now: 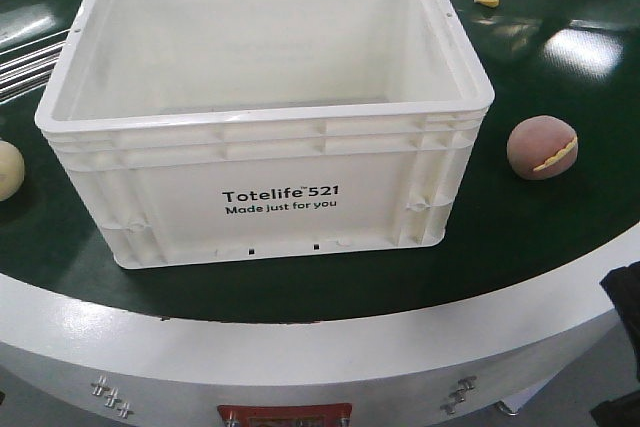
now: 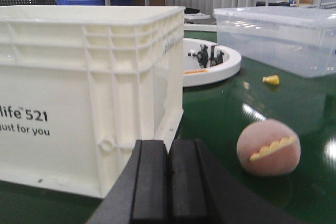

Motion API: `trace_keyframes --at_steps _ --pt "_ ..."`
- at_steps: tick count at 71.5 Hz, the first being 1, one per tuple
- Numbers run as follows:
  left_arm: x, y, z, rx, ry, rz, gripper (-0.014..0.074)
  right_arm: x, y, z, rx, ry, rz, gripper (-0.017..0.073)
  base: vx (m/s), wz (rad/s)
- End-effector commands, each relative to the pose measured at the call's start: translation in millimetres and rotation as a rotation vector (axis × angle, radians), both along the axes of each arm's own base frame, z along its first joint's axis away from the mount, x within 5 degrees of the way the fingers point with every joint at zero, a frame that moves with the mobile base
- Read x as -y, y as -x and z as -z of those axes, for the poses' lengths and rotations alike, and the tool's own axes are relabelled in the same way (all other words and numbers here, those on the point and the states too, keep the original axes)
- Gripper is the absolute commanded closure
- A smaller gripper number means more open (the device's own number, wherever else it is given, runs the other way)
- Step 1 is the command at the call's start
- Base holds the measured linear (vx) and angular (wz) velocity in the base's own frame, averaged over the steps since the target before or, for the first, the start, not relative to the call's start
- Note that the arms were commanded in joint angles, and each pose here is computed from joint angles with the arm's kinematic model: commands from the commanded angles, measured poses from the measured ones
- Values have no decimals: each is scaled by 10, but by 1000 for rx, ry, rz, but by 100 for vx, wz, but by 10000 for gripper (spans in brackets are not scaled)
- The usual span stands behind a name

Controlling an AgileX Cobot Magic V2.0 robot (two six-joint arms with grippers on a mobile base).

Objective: Place moving items into box and shelve

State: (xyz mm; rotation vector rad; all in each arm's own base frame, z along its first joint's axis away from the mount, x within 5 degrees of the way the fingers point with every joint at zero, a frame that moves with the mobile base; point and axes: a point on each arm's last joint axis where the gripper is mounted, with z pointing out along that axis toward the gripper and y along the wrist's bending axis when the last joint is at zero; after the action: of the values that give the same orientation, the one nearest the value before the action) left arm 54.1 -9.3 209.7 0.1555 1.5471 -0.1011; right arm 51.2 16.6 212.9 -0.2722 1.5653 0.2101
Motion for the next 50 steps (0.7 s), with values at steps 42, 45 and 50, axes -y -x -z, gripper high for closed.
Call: trace_keyframes --at_steps 42,45,50 --pt "121 -844 -1620 73 33 -11 619 -275 -944 -1916 79 93 13 574 0 0" --pt "131 -910 -1661 66 48 -10 619 -301 -1029 -1965 73 94 13 574 0 0" --pt "146 -1003 -1714 55 80 -9 619 -327 -1117 -2005 69 95 13 574 0 0"
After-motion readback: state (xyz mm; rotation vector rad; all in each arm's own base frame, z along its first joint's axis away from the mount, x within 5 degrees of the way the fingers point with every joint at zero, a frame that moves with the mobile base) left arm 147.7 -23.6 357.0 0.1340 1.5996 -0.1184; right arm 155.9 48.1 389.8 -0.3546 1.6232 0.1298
